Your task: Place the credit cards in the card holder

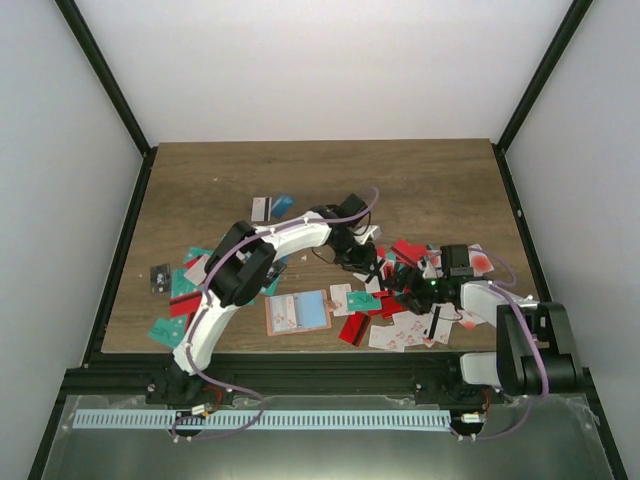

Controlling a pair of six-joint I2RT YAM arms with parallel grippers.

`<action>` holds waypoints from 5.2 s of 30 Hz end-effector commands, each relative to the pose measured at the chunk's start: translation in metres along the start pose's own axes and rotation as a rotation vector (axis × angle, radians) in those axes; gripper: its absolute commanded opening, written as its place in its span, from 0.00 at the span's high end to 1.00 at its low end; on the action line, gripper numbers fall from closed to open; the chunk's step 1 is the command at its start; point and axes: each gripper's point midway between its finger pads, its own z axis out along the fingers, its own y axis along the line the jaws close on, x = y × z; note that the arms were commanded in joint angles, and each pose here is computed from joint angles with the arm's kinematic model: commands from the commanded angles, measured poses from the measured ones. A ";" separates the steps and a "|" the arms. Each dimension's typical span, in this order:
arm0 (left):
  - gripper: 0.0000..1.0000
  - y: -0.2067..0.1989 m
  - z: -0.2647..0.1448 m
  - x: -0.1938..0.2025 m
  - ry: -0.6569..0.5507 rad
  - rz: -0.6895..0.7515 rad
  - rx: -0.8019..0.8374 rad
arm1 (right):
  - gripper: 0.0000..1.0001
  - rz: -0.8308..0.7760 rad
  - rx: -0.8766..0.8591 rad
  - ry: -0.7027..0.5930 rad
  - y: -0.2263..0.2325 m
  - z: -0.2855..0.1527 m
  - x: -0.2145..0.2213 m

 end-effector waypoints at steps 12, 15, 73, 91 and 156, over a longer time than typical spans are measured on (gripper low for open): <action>0.67 0.019 0.023 0.030 0.114 0.028 -0.073 | 0.49 0.026 -0.059 -0.027 -0.013 0.008 -0.007; 0.68 0.021 0.026 0.033 0.123 0.028 -0.074 | 0.50 0.018 -0.081 -0.039 -0.011 0.007 -0.008; 0.67 0.028 0.021 -0.006 0.020 0.073 -0.162 | 0.68 0.029 -0.090 -0.006 -0.026 0.018 0.001; 0.68 0.013 0.033 0.044 0.114 0.082 -0.076 | 0.85 0.016 -0.125 -0.046 -0.020 0.019 -0.011; 0.48 -0.103 -0.096 0.006 -0.200 -0.120 0.537 | 0.99 -0.241 -0.343 -0.239 0.103 -0.093 0.025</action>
